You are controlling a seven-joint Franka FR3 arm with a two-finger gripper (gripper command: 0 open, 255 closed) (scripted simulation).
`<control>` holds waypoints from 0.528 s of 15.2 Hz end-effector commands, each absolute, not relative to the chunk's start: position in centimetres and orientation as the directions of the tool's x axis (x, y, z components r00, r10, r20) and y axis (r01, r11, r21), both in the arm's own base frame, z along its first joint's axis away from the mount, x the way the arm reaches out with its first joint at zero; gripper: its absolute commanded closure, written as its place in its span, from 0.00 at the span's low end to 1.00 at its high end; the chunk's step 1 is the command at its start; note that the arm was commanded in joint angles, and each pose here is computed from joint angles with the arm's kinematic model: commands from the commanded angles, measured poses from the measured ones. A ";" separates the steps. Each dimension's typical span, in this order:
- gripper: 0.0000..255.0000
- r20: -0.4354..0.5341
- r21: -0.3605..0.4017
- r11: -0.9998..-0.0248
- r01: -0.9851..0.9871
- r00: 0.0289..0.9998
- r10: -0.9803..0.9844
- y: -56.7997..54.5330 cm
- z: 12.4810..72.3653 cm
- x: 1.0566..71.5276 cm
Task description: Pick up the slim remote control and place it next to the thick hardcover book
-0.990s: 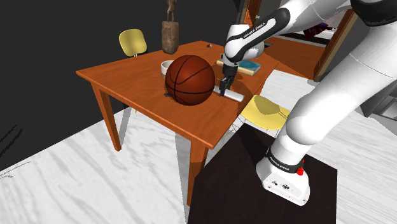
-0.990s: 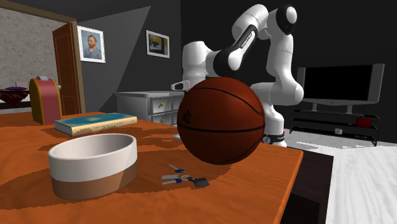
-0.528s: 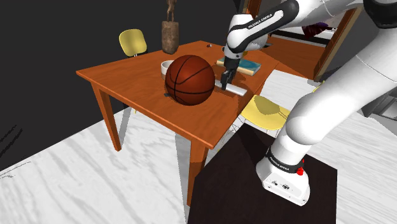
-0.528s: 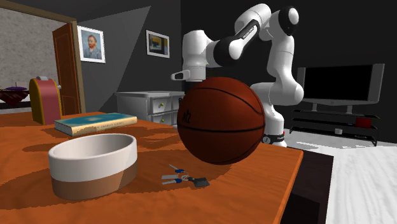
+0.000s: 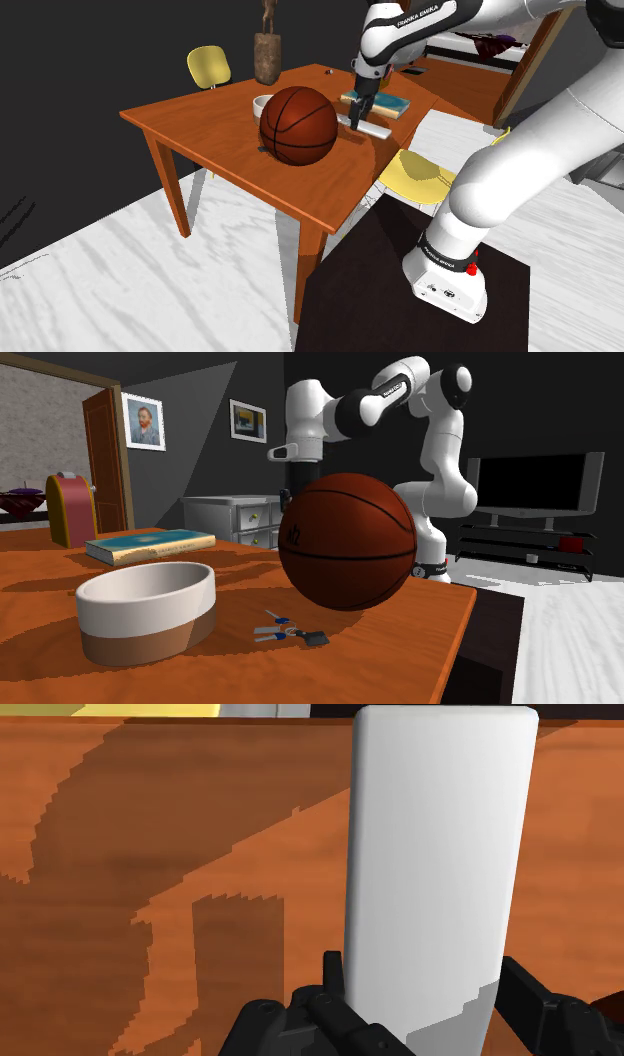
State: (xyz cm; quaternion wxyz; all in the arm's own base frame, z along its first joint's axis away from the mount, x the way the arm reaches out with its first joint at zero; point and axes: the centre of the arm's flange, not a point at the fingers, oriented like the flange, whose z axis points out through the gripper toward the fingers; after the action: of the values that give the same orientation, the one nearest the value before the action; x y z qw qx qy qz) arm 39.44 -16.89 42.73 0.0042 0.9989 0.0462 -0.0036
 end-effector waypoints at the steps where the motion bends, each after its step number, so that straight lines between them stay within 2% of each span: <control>1: 1.00 -0.008 0.008 -0.996 0.092 0.996 0.092 -16.8 43.8 39.4; 8: 1.00 -0.008 0.008 -0.996 0.092 0.996 0.092 -23.1 43.8 46.1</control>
State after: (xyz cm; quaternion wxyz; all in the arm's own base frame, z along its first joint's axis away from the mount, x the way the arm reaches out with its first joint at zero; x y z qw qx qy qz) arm 44.81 -22.01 43.55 0.0035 0.9989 0.0456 -0.0040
